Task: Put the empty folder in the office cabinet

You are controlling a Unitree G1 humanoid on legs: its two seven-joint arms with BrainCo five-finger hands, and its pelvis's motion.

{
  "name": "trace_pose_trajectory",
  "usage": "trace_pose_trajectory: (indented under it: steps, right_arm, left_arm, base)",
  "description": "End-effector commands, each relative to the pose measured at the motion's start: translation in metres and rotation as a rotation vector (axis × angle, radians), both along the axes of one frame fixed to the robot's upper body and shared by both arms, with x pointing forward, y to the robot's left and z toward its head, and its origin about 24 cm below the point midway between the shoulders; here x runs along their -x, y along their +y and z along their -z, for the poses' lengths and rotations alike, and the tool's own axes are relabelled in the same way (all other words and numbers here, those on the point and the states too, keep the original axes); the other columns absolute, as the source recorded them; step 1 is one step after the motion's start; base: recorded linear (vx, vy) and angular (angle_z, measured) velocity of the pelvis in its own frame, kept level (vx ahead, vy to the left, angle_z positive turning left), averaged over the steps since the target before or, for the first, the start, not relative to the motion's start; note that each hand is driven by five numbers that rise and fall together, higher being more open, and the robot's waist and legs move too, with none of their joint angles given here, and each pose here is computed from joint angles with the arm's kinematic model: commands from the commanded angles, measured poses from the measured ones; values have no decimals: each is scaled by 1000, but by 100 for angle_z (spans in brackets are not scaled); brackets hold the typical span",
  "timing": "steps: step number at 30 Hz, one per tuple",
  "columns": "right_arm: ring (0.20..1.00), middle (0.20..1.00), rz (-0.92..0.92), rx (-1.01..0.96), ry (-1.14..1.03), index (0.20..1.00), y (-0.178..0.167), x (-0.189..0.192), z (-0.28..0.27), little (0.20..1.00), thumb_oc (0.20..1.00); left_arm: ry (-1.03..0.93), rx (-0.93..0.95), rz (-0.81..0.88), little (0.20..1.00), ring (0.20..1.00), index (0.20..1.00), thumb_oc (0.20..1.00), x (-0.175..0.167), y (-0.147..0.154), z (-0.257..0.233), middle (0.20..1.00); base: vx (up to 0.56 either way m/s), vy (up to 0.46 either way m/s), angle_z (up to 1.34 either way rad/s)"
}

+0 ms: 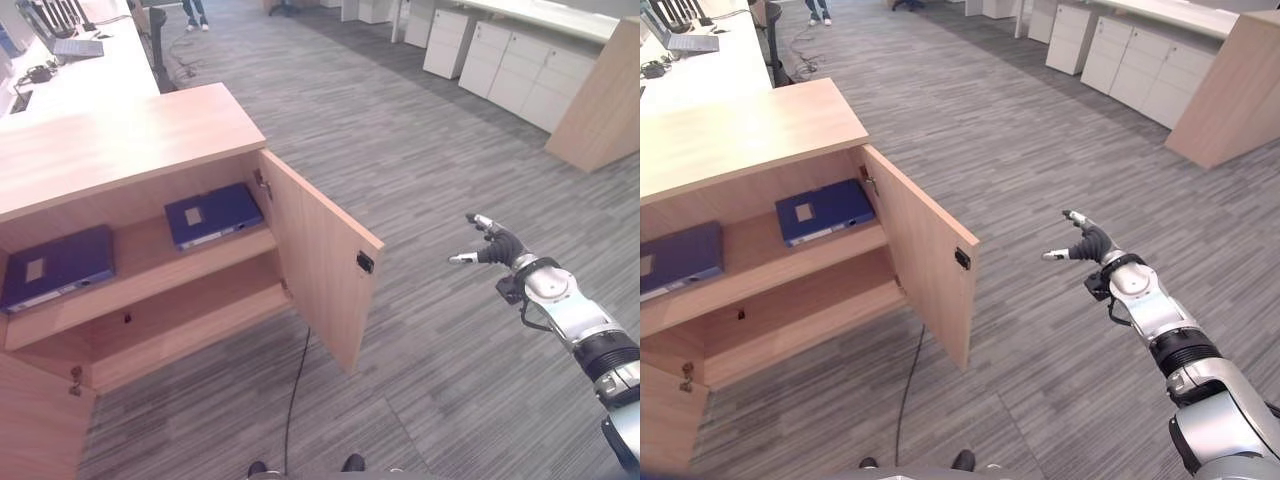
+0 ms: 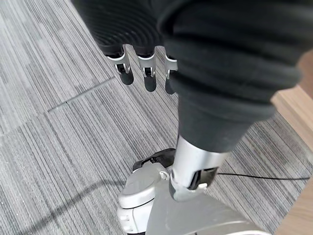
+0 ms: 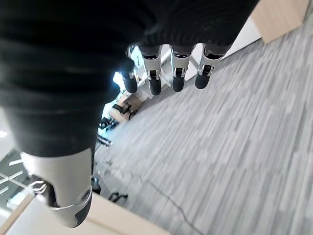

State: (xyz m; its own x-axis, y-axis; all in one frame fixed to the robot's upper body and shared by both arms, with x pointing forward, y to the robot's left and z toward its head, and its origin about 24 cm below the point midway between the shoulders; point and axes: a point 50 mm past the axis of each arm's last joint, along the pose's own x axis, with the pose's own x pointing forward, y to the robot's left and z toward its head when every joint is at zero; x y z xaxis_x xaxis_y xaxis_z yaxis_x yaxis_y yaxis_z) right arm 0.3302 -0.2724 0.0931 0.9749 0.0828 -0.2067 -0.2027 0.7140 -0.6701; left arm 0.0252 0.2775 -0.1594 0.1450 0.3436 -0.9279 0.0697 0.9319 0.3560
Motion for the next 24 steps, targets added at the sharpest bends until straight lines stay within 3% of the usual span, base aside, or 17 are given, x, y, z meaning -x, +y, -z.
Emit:
trace_pose_trajectory:
  steps: [1, 9, 24]
  right_arm:
    - [1000, 1000, -106, -151, -55, 1000, 26, -5, -8, 1000, 1000]
    - [1000, 1000, -224, -253, -37, 1000, 63, -7, -3, 1000, 1000]
    - [1000, 1000, -197, -307, 53, 1000, 95, -20, 25, 1000, 1000]
  left_arm:
    - [46, -45, 57, 1000, 1000, 1000, 1000, 8, 16, -6, 1000]
    - [50, -23, 69, 1000, 1000, 1000, 1000, 11, 10, -3, 1000]
    - [85, -24, 83, 1000, 1000, 1000, 1000, 20, 10, -3, 1000]
  base:
    - [2, 21, 6]
    - [0, 15, 2]
    - [-1, 1, 0]
